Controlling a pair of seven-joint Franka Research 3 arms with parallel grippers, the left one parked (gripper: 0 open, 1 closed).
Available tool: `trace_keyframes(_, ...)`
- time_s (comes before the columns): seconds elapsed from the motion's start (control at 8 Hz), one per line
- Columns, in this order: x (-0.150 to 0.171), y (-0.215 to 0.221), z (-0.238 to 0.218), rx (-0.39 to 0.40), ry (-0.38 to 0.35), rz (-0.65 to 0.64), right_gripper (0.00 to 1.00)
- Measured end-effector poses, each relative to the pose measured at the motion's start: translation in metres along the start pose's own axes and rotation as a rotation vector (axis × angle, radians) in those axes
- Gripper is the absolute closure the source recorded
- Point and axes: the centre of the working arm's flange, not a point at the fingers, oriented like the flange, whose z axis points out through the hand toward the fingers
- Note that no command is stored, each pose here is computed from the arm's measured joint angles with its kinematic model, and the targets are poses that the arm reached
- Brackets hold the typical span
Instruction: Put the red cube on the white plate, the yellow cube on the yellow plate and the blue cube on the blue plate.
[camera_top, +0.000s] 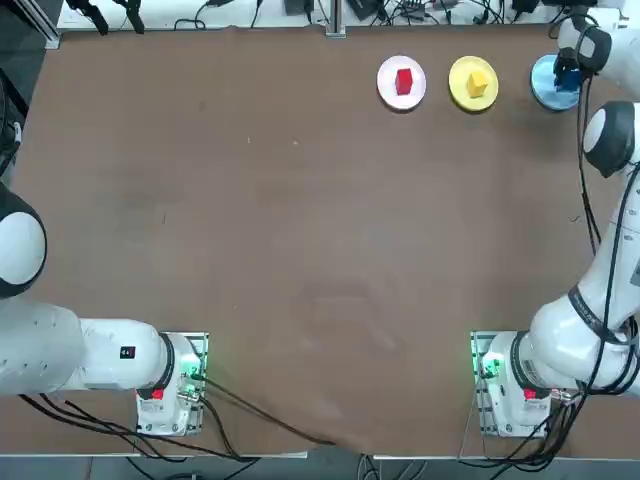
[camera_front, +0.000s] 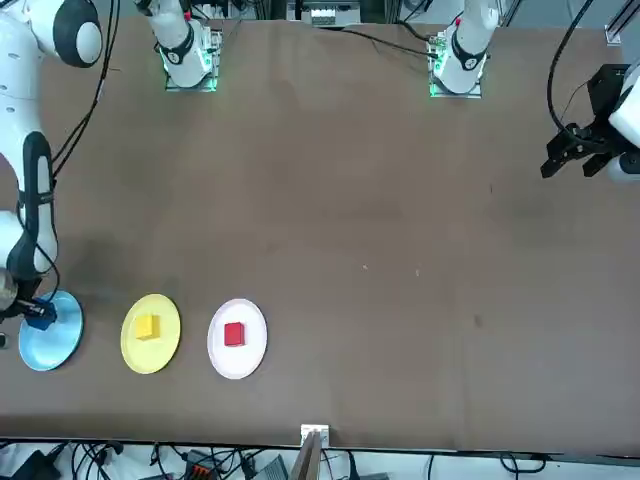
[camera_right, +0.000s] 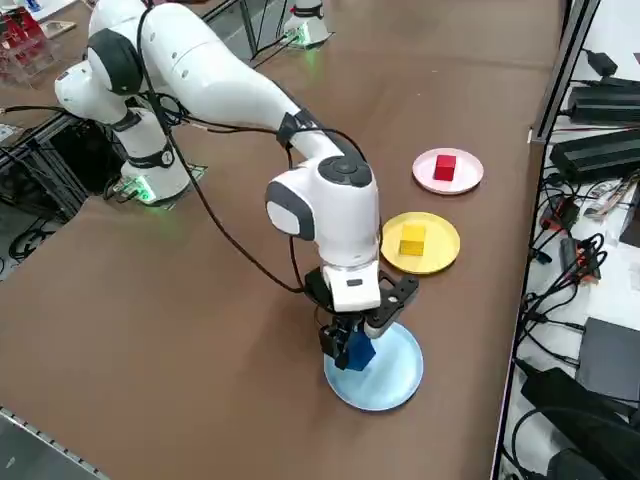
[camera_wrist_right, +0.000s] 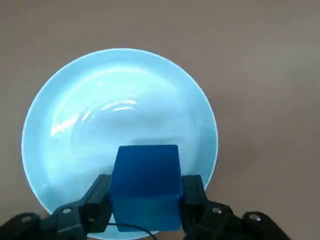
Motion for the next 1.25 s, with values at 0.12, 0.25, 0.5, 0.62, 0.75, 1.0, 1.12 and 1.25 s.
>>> trace_keyframes(0.12,-0.001,-0.002,0.004,0.001,-0.005,-0.002,0.31)
trace_keyframes(0.25,-0.001,-0.003,0.006,0.002,-0.007,-0.003,0.31)
trace_keyframes(0.5,-0.001,-0.005,0.005,0.008,-0.004,0.003,0.30)
trace_keyframes(0.62,0.000,-0.007,0.005,0.029,0.003,0.020,0.14)
trace_keyframes(0.75,0.002,-0.011,0.002,0.057,0.015,0.038,0.00)
trace_keyframes(1.0,0.011,-0.020,-0.023,0.078,0.052,0.041,0.00)
trace_keyframes(1.12,0.014,-0.023,-0.048,0.083,0.045,0.034,0.00)
trace_keyframes(1.25,0.014,-0.023,-0.077,0.089,0.012,0.028,0.00)
